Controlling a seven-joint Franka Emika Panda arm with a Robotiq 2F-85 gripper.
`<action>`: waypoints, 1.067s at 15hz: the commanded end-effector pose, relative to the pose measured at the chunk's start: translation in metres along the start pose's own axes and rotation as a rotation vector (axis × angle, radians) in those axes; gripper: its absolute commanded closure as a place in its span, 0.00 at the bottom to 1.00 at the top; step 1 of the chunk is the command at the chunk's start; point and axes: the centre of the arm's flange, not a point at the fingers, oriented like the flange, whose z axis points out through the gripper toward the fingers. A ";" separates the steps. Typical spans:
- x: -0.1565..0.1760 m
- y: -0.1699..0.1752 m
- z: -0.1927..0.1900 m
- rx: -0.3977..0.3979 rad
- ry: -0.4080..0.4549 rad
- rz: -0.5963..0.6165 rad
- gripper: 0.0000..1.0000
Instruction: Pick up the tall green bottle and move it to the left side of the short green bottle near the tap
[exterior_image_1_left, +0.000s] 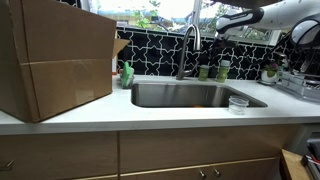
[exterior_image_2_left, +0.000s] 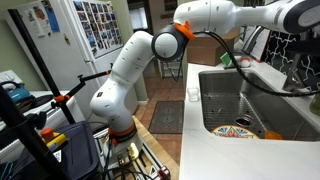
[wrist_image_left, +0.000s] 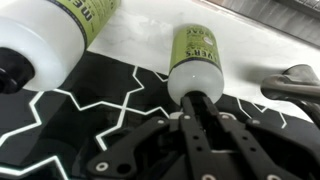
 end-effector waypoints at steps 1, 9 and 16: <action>0.009 0.009 0.003 -0.001 -0.034 0.000 0.99; 0.006 0.013 0.000 -0.007 -0.050 0.007 0.97; -0.008 0.027 -0.003 -0.048 -0.075 0.047 0.97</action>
